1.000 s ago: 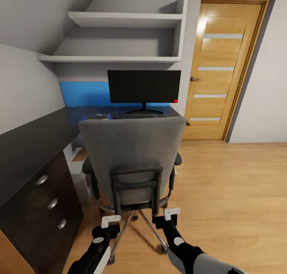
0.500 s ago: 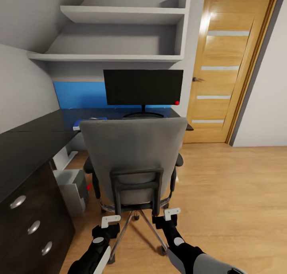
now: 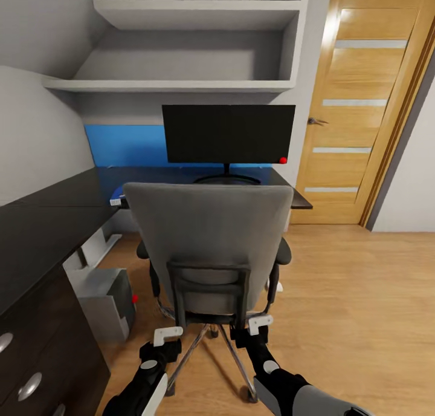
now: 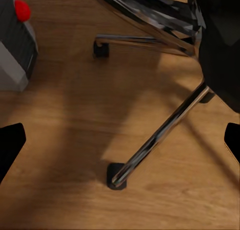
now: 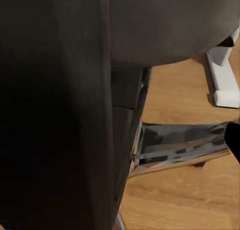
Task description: In the bedroom, organize the workspace by keeping the computer under the desk, ensuring the monitor is on the desk, placing the keyboard on the desk next to the monitor, placing the mouse on the desk next to the keyboard, moving the folder from the swivel chair onto the desk next to the mouse, stacking the notebook on top of the folder with the pen on top of the notebook, and positioning the swivel chair next to the desk.
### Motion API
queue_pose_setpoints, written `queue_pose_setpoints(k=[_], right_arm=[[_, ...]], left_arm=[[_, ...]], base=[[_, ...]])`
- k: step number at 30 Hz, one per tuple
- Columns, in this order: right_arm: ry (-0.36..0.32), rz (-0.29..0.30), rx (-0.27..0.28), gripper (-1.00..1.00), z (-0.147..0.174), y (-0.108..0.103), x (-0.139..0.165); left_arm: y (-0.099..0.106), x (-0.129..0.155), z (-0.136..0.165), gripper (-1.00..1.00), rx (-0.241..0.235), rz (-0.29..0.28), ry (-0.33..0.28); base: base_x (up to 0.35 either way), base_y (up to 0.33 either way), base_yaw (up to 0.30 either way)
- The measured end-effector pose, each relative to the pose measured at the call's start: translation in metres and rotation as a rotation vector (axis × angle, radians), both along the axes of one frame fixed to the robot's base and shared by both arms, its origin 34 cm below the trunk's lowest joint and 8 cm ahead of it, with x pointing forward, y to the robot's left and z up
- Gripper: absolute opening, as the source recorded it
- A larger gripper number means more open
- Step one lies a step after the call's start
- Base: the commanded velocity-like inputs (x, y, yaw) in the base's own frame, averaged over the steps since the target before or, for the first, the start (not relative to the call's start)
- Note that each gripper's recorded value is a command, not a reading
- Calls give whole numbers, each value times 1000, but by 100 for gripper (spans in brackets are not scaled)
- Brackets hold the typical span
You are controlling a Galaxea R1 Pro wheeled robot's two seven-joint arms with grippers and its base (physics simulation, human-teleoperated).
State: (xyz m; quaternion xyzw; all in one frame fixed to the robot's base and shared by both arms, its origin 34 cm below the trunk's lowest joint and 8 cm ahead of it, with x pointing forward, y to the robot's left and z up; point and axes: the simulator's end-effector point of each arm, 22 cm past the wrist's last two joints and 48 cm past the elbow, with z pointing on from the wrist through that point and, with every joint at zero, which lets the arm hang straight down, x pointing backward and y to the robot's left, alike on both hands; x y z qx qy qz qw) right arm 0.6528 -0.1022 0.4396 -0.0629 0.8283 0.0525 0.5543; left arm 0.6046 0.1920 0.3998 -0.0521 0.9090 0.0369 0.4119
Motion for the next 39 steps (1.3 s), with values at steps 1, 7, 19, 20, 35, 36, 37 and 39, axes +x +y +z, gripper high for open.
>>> queue_pose_setpoints(k=[1,7,19,20,35,36,37,39], right_arm=[[0,0,0,100,0,0,0],[5,-30,17,100,-1,-6,1],[6,-20,11,100,-2,-4,0],[6,-21,11,100,-2,-4,0],[7,-14,6,100,-4,-4,0],[7,-11,4,100,-4,-3,0],[7,-12,4,100,-4,-4,0],[8,-21,8,100,-4,-6,0]], left_arm=[[0,0,0,100,0,0,0],[0,1,1,100,6,-4,-4],[1,0,-1,100,7,-4,2],[1,0,-1,100,6,-4,2],[0,0,-2,100,6,-4,4],[0,0,-2,100,6,-4,3],[0,0,-2,100,6,-4,3],[0,0,-2,100,6,-5,3]], base=[[325,0,0],[326,0,35],[325,0,163],[326,0,172],[278,-2,32],[183,-43,0],[124,-40,0],[62,-26,0]])
